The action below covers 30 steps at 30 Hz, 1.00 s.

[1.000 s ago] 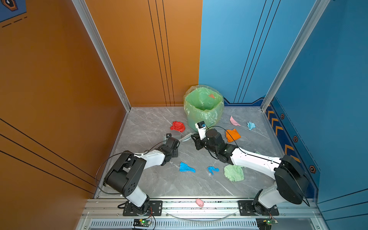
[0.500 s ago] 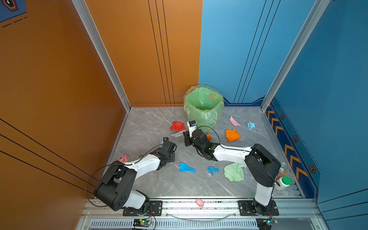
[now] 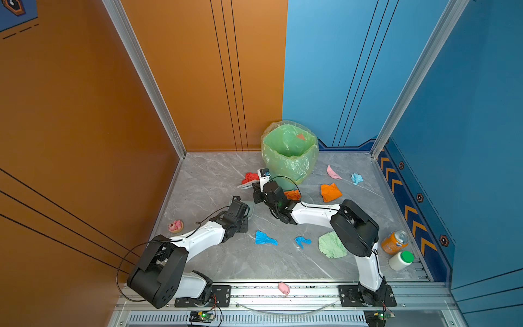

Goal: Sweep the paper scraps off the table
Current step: 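Move the brush with the right gripper toward the red paper scrap near the bin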

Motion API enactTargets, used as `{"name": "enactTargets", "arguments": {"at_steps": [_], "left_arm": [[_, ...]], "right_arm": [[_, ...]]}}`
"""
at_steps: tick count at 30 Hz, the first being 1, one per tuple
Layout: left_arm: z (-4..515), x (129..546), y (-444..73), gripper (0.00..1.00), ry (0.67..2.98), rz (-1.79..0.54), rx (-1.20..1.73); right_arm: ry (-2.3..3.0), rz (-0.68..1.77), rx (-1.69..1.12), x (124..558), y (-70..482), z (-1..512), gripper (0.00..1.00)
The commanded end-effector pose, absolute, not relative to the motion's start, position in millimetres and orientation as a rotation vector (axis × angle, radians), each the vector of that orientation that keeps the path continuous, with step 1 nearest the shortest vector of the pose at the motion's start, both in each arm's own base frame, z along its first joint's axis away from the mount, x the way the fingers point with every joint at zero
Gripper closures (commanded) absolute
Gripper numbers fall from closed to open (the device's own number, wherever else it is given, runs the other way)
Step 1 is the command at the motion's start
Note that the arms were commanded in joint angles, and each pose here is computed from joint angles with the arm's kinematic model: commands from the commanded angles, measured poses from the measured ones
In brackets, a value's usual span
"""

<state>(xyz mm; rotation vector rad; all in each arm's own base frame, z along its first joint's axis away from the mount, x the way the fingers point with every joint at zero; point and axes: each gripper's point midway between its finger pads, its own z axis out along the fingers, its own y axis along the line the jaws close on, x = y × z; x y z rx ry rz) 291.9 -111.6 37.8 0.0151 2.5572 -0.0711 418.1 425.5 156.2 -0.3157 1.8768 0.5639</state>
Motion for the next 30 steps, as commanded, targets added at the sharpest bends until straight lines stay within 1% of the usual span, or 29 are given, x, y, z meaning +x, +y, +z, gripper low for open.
{"name": "enactTargets", "arguments": {"at_steps": [1, 11, 16, 21, 26, 27, 28, 30], "left_arm": [[32, 283, -112, 1.0, 2.593, -0.084, 0.067], [29, 281, -118, 1.0, 2.603, -0.111, 0.117], [27, 281, -117, 1.0, 2.611, -0.093, 0.12], [27, 281, -117, 1.0, 2.609, -0.075, 0.121], [25, 282, -116, 1.0, 2.616, -0.063, 0.121], [23, 282, -116, 1.0, 2.619, -0.059, 0.125], [23, 282, -116, 1.0, 2.621, -0.057, 0.127], [22, 282, -117, 1.0, 2.624, -0.056, 0.13]], "right_arm": [[1.876, 0.512, -0.318, 430, 427, 149, 1.0], [1.936, 0.435, -0.352, 445, 425, 127, 1.0], [1.965, 0.421, -0.364, 445, 420, 117, 1.0], [2.005, 0.446, -0.389, 436, 418, 110, 1.0], [2.058, 0.526, -0.426, 417, 417, 116, 1.0], [2.084, 0.543, -0.438, 412, 418, 110, 1.0], [2.074, 0.582, -0.438, 407, 417, 129, 1.0], [2.096, 0.625, -0.453, 395, 418, 139, 1.0]]}}
